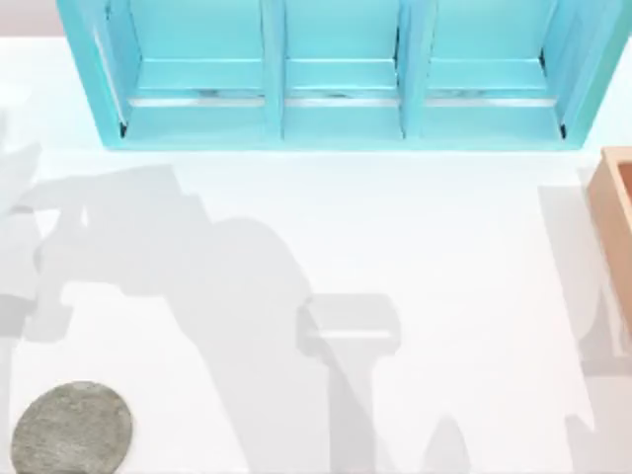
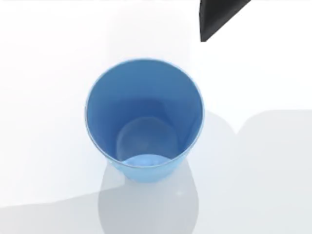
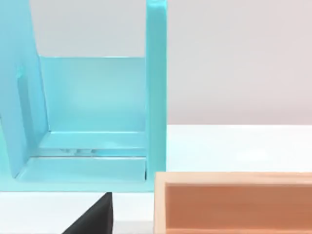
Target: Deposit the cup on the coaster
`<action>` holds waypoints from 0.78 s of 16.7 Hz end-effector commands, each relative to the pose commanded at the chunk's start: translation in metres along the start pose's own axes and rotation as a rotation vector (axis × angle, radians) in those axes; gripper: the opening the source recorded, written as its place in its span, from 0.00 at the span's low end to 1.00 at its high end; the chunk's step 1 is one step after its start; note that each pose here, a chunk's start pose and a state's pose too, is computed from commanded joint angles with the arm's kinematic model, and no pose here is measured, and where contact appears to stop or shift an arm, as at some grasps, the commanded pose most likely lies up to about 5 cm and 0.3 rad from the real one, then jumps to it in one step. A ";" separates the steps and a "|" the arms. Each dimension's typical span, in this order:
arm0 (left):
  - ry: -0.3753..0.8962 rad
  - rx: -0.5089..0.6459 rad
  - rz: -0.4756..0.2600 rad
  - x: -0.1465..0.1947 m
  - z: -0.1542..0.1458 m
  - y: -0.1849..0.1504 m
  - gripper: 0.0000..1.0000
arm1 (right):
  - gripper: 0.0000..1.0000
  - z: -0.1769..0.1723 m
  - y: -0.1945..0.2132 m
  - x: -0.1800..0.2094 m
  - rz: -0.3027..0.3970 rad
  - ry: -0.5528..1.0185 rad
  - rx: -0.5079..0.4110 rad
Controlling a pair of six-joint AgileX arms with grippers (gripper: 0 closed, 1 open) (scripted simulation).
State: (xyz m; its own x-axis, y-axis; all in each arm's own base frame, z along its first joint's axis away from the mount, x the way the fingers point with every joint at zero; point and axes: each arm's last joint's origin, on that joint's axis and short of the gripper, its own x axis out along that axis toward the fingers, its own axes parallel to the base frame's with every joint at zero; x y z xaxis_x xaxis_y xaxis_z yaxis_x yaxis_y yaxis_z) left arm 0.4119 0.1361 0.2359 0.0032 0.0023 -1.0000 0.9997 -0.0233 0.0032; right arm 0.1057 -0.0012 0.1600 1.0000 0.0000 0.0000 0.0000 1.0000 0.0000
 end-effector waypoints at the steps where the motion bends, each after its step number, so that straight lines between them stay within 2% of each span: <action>1: 0.000 -0.001 0.000 0.001 0.000 0.000 1.00 | 1.00 0.000 0.000 0.000 0.000 0.000 0.000; 4: -0.004 -0.005 -0.006 0.022 -0.001 0.002 1.00 | 1.00 0.000 0.000 0.000 0.000 0.000 0.000; 10: -0.001 -0.004 0.001 0.093 -0.002 0.001 1.00 | 1.00 0.000 0.000 0.000 0.000 0.000 0.000; 13: -0.002 -0.003 -0.003 0.101 -0.002 -0.001 1.00 | 1.00 0.000 0.000 0.000 0.000 0.000 0.000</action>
State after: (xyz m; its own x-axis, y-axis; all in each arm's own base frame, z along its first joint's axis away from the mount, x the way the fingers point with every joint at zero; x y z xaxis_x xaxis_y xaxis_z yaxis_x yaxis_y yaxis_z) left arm 0.4117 0.1381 0.1350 0.0004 0.0000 -1.0000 0.9998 -0.0198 0.0004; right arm 0.1057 -0.0012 0.1600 1.0000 0.0000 0.0000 0.0000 1.0000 0.0000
